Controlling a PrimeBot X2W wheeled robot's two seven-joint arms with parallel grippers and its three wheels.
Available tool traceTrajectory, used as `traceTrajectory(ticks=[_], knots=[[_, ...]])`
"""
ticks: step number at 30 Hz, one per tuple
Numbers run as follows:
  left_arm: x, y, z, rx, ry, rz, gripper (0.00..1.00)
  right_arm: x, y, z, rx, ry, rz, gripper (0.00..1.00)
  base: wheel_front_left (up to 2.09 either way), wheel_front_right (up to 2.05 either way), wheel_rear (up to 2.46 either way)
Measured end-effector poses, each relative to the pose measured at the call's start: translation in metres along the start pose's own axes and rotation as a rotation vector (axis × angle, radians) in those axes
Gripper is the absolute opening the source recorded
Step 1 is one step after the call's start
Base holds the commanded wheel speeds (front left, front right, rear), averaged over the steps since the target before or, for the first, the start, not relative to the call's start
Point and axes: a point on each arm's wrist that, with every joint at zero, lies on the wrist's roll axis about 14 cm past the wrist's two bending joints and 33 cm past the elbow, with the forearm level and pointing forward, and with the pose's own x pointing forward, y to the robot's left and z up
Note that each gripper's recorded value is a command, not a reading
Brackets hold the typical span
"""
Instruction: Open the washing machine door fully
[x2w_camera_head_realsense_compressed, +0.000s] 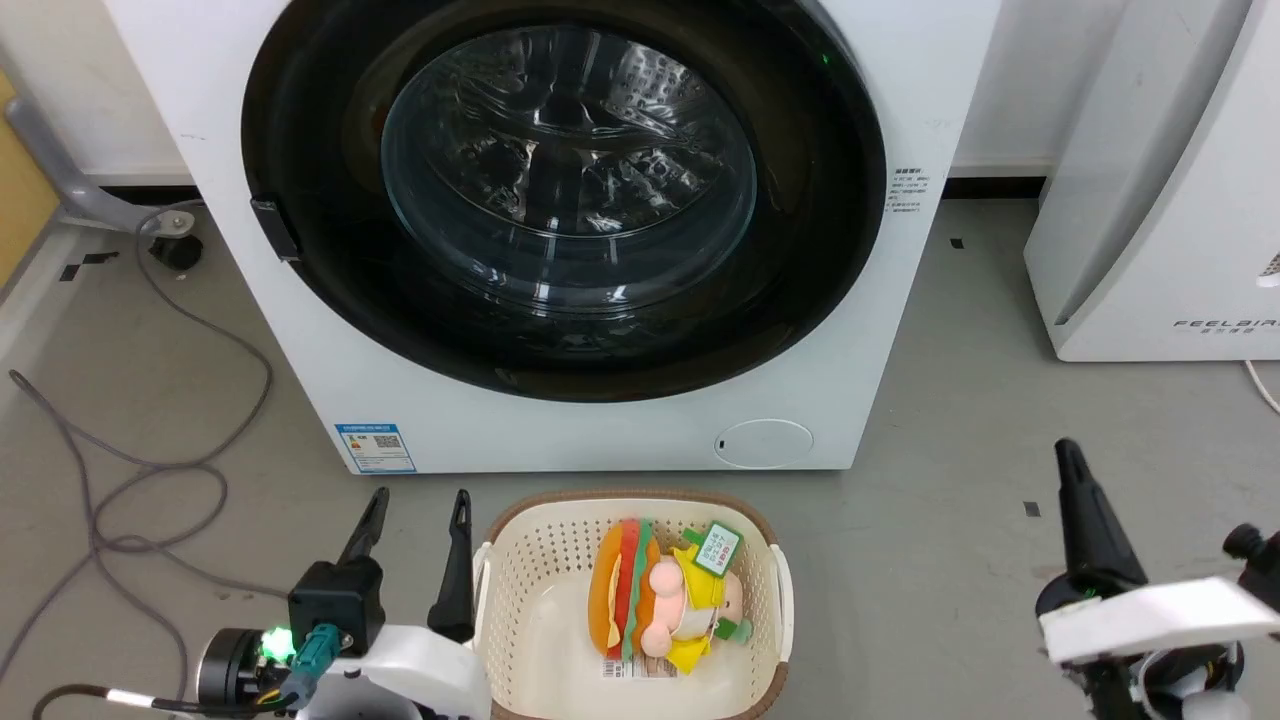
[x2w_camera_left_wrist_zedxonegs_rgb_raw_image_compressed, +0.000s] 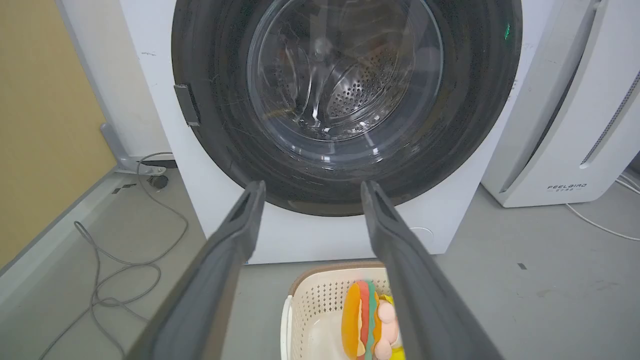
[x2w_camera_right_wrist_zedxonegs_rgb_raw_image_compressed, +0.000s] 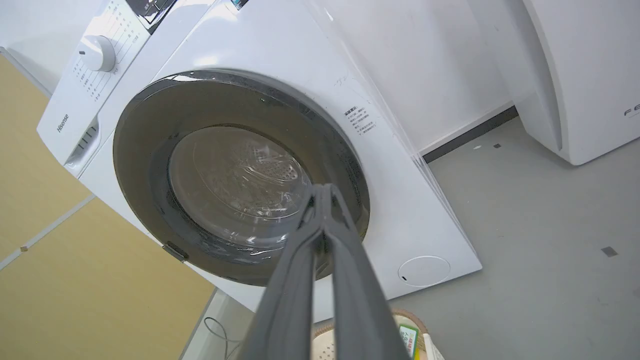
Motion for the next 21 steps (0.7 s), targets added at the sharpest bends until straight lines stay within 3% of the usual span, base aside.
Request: traceTrajectory(ticks=[21], knots=[[0.023,0.0,-0.002,-0.016,-0.021,-0.001,1.0,0.088,-0.019,0.044,0.306,-0.104,-0.014,0.0,0.0,0.0,0.0]])
